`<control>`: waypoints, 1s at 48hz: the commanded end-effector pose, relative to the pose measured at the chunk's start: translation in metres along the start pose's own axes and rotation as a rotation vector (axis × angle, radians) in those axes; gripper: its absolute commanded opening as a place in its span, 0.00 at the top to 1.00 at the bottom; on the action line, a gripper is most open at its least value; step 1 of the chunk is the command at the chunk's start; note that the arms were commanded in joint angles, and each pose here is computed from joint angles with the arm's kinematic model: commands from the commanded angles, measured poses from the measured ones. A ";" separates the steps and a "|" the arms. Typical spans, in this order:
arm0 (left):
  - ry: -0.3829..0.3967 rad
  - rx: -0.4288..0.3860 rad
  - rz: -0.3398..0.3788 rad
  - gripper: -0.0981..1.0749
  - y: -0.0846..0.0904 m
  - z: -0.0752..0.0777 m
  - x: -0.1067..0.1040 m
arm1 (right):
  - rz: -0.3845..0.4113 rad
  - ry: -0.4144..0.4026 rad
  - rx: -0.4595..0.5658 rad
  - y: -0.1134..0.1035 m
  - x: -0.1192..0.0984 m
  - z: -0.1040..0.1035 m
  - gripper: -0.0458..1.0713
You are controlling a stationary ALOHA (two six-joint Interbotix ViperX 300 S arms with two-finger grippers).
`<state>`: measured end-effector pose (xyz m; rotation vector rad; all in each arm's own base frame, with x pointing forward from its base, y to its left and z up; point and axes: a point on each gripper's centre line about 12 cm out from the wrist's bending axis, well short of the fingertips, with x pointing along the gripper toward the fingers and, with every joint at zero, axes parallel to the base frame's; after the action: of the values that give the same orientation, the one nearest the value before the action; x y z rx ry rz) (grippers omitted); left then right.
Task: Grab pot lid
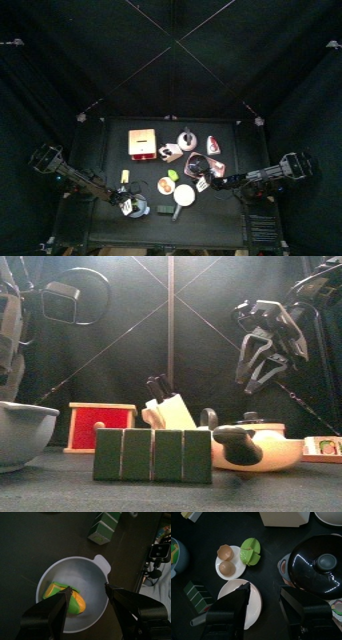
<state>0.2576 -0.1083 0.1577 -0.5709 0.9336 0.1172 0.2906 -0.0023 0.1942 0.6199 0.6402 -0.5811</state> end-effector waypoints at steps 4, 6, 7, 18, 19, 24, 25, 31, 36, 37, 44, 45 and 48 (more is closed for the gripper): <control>-0.093 0.081 -0.102 0.14 -0.014 0.020 -0.009 | -0.016 -0.049 0.030 0.000 -0.007 0.017 0.25; -0.119 0.113 -0.132 0.14 -0.016 0.024 -0.012 | -0.044 -0.058 0.036 -0.004 -0.007 0.020 0.25; -0.136 0.137 -0.150 0.14 -0.017 0.027 -0.013 | -0.074 -0.065 0.040 -0.008 -0.007 0.021 0.25; -0.254 0.231 -0.188 0.14 0.002 0.053 -0.023 | -0.263 -0.099 0.080 -0.026 -0.010 0.028 0.25; -0.265 0.239 -0.189 0.14 0.004 0.056 -0.024 | -0.272 -0.097 0.088 -0.026 -0.010 0.029 0.25; -0.328 0.267 -0.191 0.14 0.014 0.070 -0.034 | -0.289 -0.091 0.095 -0.025 -0.008 0.030 0.25; -0.345 0.269 -0.190 0.14 0.016 0.074 -0.037 | -0.291 -0.091 0.095 -0.025 -0.008 0.031 0.25; -0.469 0.265 -0.195 0.14 0.027 0.097 -0.064 | -0.302 -0.087 0.104 -0.026 -0.005 0.031 0.25; -0.549 0.280 -0.201 0.14 0.031 0.105 -0.085 | -0.311 -0.088 0.118 -0.027 -0.002 0.033 0.25; -0.563 0.301 -0.200 0.14 0.032 0.103 -0.090 | -0.312 -0.089 0.121 -0.028 -0.001 0.033 0.25; -0.599 0.423 -0.187 0.14 0.035 0.093 -0.100 | -0.311 -0.083 0.121 -0.026 0.005 0.036 0.25; -0.599 0.438 -0.187 0.14 0.036 0.091 -0.100 | -0.311 -0.082 0.122 -0.026 0.006 0.036 0.25; -0.598 0.488 -0.187 0.14 0.037 0.086 -0.099 | -0.310 -0.080 0.129 -0.024 0.009 0.037 0.25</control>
<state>0.2512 -0.0156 0.2572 -0.1995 0.3225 -0.0711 0.2865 -0.0441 0.1942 0.5941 0.6615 -0.9431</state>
